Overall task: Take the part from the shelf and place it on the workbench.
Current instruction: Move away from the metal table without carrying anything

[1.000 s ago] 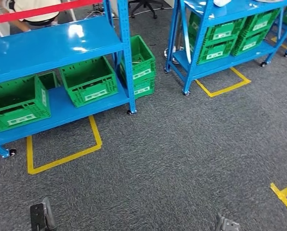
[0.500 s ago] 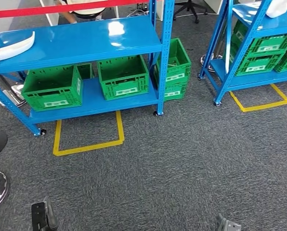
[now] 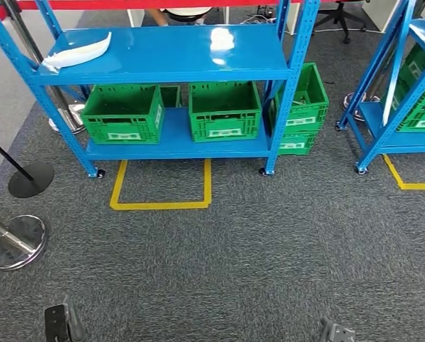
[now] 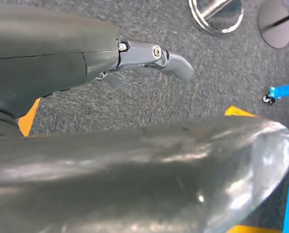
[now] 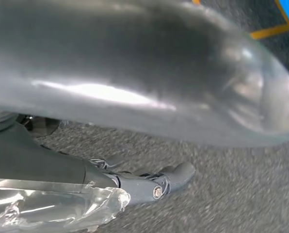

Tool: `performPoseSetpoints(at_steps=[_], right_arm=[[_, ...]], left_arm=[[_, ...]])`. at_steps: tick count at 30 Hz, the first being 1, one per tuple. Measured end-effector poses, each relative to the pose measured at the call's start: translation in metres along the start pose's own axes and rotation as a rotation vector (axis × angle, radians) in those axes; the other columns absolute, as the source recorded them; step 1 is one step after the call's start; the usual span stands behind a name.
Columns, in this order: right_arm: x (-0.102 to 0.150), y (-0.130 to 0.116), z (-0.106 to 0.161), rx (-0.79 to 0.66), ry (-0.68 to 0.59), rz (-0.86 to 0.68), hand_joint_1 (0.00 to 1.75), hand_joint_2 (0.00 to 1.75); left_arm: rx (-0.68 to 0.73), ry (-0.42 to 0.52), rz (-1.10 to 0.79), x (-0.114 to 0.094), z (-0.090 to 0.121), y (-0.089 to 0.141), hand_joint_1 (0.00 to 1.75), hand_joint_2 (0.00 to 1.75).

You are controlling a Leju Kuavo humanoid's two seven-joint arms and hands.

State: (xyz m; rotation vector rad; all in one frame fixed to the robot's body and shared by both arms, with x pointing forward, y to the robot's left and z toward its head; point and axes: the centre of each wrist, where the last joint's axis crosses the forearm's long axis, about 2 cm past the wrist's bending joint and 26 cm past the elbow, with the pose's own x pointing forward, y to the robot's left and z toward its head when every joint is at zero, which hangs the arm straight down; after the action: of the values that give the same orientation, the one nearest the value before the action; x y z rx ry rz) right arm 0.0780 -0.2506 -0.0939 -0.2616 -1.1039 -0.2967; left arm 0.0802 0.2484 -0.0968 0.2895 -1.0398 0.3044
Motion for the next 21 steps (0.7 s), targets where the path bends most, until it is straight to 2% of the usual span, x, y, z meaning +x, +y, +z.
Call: performPoseSetpoints(at_steps=[21], right_arm=[[0.0012, 0.0002, -0.0018, 0.004, -0.005, 0.005, 0.0, 0.0]], left_arm=[[0.011, 0.002, -0.012, -0.002, 0.0021, 0.0028, 0.0, 0.0]])
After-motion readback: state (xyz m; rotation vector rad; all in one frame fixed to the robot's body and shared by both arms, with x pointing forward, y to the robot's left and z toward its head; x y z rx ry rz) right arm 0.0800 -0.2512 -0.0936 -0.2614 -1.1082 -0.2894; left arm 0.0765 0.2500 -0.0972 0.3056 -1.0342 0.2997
